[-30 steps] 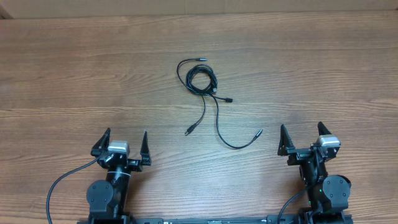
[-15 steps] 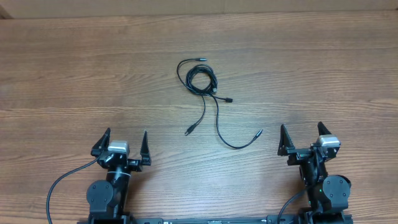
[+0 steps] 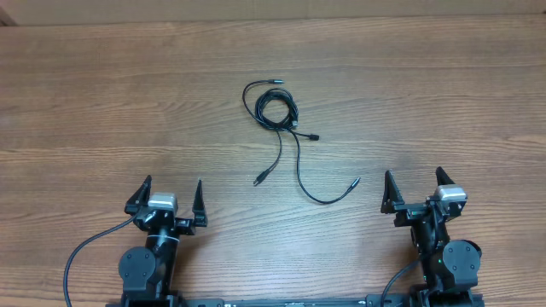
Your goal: Untangle cables
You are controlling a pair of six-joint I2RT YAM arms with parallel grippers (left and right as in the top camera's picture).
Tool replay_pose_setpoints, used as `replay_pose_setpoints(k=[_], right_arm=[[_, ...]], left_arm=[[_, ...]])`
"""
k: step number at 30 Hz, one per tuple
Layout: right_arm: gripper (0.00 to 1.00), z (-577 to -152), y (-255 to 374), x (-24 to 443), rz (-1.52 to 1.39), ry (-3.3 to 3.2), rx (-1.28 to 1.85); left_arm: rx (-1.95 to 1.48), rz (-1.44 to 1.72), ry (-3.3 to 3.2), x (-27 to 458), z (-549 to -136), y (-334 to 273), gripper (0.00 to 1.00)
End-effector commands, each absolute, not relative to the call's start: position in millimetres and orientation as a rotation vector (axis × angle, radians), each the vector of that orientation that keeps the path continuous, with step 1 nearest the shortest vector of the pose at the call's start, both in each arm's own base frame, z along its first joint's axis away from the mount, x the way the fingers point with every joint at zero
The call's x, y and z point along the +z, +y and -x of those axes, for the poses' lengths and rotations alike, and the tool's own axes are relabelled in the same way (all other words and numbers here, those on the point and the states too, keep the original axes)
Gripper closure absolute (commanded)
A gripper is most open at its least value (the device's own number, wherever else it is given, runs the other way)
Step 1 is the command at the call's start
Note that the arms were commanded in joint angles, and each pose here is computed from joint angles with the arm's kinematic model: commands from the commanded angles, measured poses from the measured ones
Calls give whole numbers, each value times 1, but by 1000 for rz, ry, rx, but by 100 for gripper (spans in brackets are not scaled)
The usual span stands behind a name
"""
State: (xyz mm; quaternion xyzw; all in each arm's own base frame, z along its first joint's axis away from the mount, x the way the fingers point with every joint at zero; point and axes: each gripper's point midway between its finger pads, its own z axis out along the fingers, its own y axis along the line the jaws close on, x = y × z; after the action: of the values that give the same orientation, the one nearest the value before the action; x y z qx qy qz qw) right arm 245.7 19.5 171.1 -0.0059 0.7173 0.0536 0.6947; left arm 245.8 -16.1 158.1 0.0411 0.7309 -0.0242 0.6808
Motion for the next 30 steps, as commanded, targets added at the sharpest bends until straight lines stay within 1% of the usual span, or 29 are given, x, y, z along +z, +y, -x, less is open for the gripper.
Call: replay_pose_setpoints(k=[1,18,21,30], right_arm=[[0,-246,19,169,17,1596,115],[0,-246,19,170,-1,1595,131],[0,-245,18,173,-43,1595,167],[0,-242,10,187,-81,1597,129]], left_arm=[[-52,-113,1636,158,-245,-18,0],[-74,-85,1633,160,-245,-17,0],[-88,-71,1629,162,-245,-17,0],[-74,-54,1692,165,-239,-14,1]])
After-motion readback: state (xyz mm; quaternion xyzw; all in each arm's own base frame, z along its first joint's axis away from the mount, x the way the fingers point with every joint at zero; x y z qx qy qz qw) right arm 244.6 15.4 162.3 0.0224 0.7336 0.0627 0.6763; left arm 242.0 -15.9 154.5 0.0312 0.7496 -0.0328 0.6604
